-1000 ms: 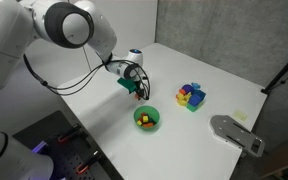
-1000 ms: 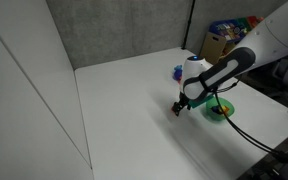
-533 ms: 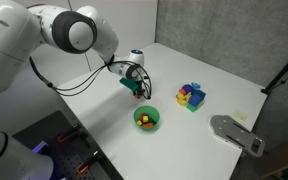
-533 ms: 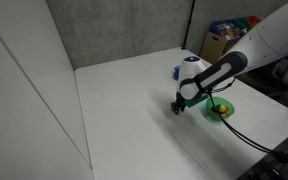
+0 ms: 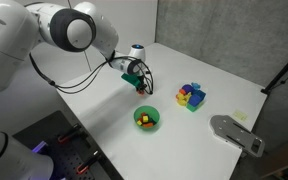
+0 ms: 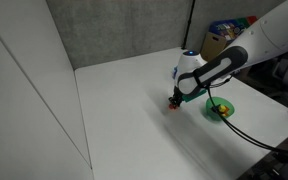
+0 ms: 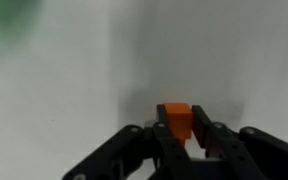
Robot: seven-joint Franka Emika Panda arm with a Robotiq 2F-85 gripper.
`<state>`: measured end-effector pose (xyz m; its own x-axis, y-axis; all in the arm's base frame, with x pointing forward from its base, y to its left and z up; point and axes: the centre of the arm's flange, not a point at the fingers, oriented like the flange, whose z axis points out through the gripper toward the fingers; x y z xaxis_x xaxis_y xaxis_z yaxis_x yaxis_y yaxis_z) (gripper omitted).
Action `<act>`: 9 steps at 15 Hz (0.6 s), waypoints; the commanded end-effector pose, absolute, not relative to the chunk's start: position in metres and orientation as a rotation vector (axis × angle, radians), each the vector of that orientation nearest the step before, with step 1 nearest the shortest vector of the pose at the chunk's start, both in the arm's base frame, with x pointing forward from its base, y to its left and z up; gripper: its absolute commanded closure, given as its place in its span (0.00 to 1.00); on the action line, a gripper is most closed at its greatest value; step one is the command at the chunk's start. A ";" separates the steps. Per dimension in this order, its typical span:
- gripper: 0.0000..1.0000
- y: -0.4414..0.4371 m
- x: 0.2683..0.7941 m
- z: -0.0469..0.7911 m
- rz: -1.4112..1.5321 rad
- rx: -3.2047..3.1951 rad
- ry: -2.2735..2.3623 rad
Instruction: Put the orange dice on the left in the green bowl
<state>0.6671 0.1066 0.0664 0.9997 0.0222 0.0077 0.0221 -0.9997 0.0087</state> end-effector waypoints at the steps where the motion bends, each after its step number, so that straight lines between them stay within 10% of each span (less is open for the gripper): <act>1: 0.90 0.104 0.668 0.107 0.016 3.125 0.032; 9: 0.90 0.062 0.645 0.168 -0.090 3.115 -0.039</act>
<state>0.6699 0.0819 0.1357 0.9994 -0.0142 -0.0315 -0.0136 -0.9998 0.0176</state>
